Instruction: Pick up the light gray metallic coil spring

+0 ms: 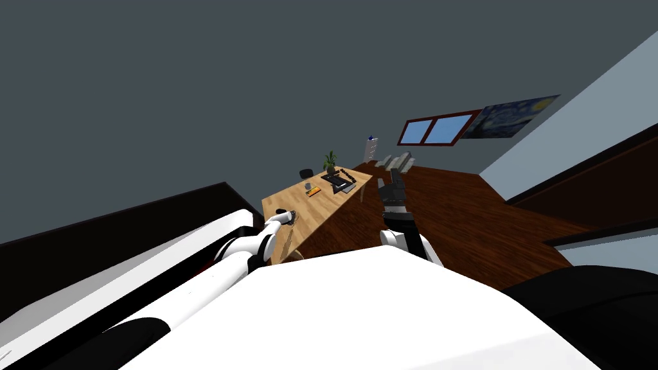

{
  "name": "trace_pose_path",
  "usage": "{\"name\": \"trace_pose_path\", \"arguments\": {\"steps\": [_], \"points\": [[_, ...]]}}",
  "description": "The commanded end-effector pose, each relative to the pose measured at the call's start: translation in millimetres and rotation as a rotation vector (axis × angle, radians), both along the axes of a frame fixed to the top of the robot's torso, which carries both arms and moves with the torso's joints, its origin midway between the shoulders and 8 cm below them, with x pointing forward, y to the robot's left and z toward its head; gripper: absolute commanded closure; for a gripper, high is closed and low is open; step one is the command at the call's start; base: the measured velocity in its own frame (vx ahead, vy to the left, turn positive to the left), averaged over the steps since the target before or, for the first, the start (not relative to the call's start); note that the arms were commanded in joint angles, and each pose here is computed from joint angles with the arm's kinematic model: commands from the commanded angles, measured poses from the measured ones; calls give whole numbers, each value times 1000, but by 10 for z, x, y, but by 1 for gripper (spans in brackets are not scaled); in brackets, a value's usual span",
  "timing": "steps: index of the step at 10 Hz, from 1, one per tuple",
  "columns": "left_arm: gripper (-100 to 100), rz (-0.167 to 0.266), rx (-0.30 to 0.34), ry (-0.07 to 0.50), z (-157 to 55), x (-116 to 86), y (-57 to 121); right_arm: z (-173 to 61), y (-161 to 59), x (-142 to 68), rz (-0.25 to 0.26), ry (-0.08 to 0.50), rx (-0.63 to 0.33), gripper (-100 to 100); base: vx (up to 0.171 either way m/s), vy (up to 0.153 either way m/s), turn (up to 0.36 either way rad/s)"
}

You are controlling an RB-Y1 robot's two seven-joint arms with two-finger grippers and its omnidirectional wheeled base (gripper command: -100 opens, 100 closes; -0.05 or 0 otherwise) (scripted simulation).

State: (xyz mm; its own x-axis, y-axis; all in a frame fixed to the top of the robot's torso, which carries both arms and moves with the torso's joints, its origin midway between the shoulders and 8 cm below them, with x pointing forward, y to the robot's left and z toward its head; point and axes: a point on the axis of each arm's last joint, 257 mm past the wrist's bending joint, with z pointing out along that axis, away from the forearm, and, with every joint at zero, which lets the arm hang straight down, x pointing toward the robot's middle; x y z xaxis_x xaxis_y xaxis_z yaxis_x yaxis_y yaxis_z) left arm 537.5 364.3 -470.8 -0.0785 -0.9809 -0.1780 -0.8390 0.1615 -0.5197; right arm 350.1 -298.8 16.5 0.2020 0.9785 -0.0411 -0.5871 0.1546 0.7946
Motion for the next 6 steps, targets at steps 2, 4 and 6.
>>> {"name": "trace_pose_path", "arguments": {"steps": [2, 4, 6], "points": [[100, 0, 0, -2, -1, 2, 0, 0, 0, 0, 0, 0, 0, 0, 18, 7, -2], [100, 1, 0, -1, -3, -1, 1, 0, 0, 0, 0, 0, 0, 0, 0, 0, 0], [100, 0, 0, -2, -2, 0, 0, 0, 0, 0, 0, 0, 0, 0, 0, 0, 0]]}}
